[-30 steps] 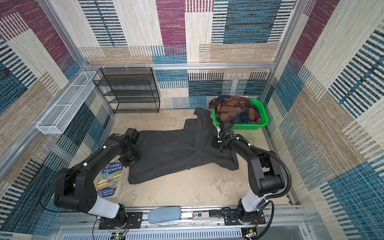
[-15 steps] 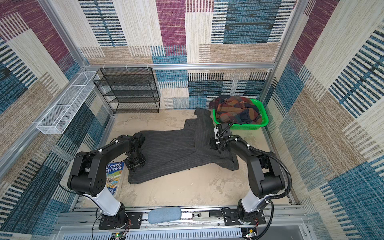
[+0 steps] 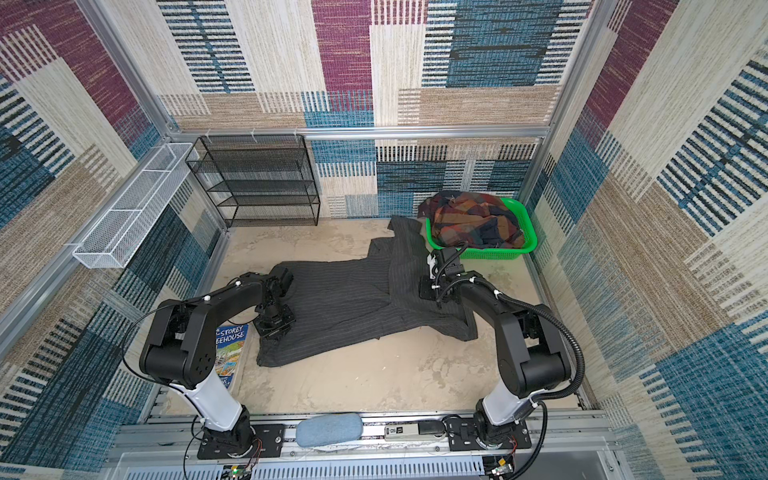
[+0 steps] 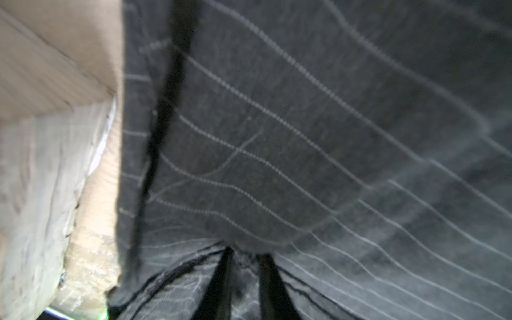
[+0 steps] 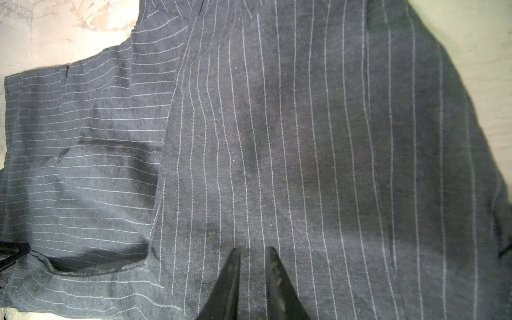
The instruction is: Fold and stack the long sleeve shirts
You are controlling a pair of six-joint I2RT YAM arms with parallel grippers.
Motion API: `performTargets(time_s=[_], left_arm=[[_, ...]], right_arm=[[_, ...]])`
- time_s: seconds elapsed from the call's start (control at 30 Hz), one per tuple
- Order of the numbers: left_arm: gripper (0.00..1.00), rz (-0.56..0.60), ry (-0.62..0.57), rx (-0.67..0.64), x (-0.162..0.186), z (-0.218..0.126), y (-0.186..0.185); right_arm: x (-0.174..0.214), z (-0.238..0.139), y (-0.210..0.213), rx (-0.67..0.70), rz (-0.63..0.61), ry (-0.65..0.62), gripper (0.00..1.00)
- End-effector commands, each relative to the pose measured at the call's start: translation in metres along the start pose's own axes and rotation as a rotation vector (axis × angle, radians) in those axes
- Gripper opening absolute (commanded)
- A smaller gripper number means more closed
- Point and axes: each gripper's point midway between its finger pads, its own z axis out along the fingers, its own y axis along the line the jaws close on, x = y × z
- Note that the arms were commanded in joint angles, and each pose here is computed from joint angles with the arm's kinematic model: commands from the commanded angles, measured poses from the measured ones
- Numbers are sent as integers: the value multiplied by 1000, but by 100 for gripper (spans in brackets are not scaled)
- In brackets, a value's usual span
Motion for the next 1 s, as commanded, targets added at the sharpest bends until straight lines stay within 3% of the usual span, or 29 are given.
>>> performTargets(time_s=[0.0, 0.13, 0.53, 0.77, 0.97], left_arm=[[10, -6, -1, -15, 2, 1, 5], [2, -14, -25, -7, -1, -10, 6], [5, -2, -76, 60, -8, -51, 2], [3, -7, -77, 56, -6, -55, 6], [1, -18, -148, 61, -10, -89, 20]], right_arm=[[-5, 0, 5, -23, -6, -20, 20], [-4, 0, 5, -27, -8, -15, 20], [8, 26, 8, -63, 6, 45, 28], [15, 53, -19, 57, 74, 95, 26], [25, 63, -37, 96, 126, 124, 26]])
